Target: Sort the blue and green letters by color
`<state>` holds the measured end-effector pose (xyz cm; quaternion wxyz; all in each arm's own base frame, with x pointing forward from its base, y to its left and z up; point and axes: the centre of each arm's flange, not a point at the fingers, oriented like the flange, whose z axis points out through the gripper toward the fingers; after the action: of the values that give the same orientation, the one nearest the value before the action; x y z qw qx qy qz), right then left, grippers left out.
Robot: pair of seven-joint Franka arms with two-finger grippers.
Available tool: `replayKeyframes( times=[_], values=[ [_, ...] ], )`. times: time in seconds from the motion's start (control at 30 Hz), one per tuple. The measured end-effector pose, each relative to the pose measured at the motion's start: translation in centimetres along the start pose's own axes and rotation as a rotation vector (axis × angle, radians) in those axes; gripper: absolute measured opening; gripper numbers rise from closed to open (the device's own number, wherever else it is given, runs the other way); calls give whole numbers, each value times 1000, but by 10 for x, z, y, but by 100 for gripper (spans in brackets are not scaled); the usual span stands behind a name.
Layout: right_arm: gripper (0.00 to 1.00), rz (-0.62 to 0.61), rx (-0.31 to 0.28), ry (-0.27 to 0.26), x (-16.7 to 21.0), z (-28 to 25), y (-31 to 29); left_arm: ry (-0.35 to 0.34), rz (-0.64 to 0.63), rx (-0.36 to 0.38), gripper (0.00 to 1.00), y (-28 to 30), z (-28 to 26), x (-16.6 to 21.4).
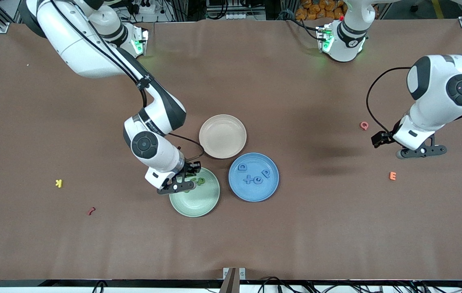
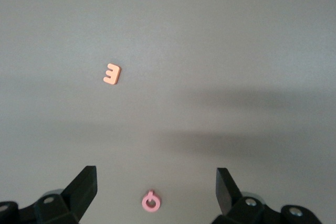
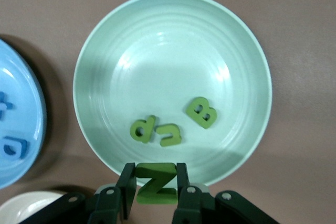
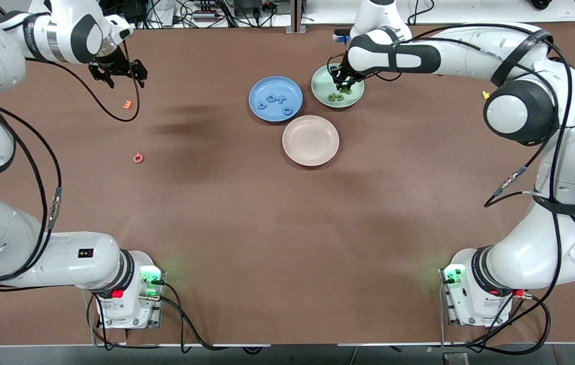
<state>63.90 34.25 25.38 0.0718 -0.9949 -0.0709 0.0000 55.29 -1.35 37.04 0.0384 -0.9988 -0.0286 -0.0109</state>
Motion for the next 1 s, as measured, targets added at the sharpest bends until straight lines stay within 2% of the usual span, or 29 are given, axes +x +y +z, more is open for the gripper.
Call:
replayKeyframes(
  times=[0.33, 0.6, 0.63, 0.67, 0.7, 0.73, 0.77, 1.0],
  values=[
    [36, 9, -33, 13, 2, 15, -16, 14, -21, -15, 100, -4, -29, -9],
    [38, 14, -34, 23, 4, 14, -14, 72, -63, -62, 100, -11, -62, -6],
    [41, 15, -34, 23, 4, 14, -14, 80, -68, -67, 100, -12, -67, -4],
    [50, 15, -34, 23, 5, 14, -14, 89, -76, -77, 100, -12, -73, -2],
    [54, 16, -34, 24, 5, 14, -14, 93, -84, -87, 100, -13, -78, 0],
    [54, 16, -35, 24, 5, 14, -13, 95, -91, -98, 100, -13, -84, 1],
    [63, 17, -35, 25, 5, 14, -13, 95, -99, -109, 100, -14, -90, 3],
    [93, 21, -36, 29, 7, 12, -10, 66, -93, -126, 100, -14, -134, 10]
  ],
)
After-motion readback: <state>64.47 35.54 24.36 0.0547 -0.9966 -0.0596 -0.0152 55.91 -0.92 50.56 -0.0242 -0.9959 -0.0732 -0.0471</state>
